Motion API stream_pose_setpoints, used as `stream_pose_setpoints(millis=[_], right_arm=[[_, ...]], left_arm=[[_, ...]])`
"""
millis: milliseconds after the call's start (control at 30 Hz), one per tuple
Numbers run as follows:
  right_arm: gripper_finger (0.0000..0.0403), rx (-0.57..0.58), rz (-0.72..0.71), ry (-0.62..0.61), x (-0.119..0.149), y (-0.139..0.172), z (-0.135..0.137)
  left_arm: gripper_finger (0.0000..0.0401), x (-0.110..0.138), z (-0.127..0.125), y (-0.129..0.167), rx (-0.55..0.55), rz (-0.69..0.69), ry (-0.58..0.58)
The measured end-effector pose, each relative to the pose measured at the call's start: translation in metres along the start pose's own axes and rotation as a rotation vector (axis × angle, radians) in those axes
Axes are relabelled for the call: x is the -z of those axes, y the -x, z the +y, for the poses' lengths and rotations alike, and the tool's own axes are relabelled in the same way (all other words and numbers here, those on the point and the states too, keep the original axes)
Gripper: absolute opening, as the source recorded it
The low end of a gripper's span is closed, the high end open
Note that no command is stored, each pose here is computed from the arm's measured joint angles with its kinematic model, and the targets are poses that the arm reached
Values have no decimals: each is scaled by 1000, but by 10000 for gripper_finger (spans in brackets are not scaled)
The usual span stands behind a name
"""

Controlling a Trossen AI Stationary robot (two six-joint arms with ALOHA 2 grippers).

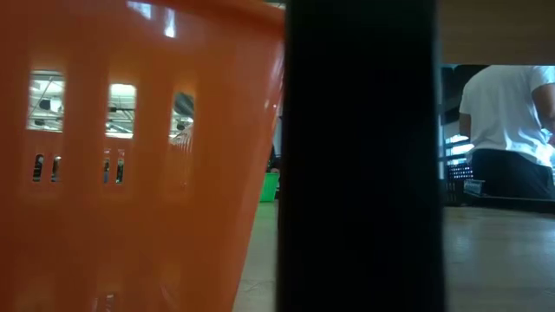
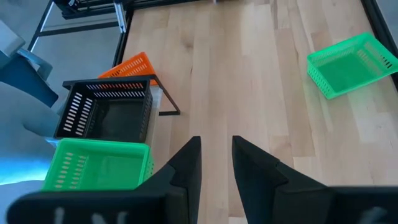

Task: Stack baskets on shelf by color
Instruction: Stack the bottom black bin on the black bin on the shelf

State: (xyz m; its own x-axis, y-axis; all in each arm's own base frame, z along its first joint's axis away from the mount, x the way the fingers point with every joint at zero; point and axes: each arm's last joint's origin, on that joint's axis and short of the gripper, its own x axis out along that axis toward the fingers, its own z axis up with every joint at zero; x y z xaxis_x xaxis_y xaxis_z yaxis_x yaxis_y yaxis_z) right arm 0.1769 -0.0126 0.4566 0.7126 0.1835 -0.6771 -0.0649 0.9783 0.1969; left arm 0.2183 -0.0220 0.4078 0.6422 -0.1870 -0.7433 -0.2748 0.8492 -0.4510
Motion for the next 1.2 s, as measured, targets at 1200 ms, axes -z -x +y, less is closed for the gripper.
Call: stream_pose_setpoints(millis=[1200], right_arm=[[87, -51, -45, 17, -4, 0, 1]], left_arm=[[0, -113, -56, -64, 174, -42, -320]])
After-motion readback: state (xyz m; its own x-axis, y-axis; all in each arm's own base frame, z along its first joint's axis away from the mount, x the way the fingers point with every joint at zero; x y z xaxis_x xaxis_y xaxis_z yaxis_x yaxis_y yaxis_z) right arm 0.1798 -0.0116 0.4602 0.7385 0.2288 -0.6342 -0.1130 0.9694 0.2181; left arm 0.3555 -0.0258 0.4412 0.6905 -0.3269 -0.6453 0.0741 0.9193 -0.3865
